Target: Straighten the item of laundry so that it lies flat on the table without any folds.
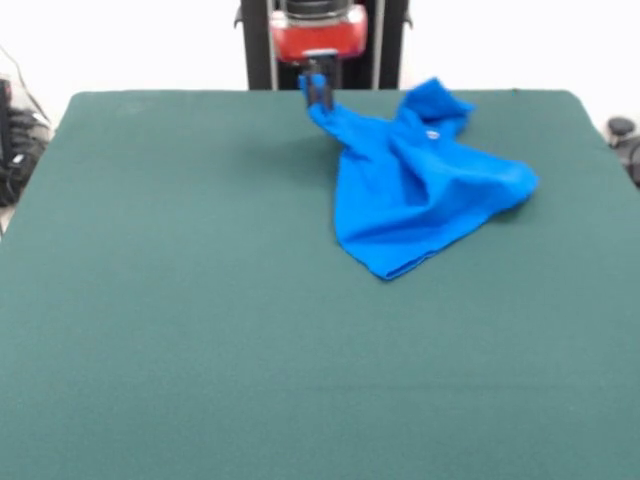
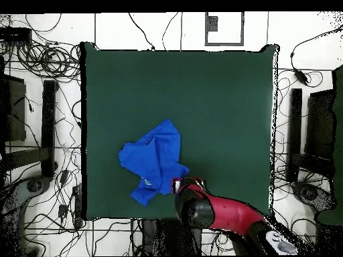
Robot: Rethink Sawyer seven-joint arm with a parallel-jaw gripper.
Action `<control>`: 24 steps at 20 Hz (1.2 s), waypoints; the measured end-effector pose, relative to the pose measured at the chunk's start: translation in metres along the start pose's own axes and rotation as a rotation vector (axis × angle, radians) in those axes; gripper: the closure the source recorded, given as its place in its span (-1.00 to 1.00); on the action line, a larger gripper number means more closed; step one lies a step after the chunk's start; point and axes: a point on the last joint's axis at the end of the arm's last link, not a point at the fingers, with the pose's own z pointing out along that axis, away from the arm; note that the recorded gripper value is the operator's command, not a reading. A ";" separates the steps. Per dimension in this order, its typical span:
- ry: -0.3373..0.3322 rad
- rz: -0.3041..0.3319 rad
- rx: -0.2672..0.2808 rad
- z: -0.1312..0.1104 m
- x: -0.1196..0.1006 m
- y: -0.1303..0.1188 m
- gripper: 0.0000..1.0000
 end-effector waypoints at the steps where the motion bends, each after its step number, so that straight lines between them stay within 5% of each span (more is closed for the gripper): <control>1: -0.002 0.006 0.003 -0.001 -0.001 -0.004 1.00; 10: 0.012 0.087 0.000 -0.007 0.005 -0.073 1.00; 24: 0.024 0.030 -0.044 0.018 -0.004 -0.087 1.00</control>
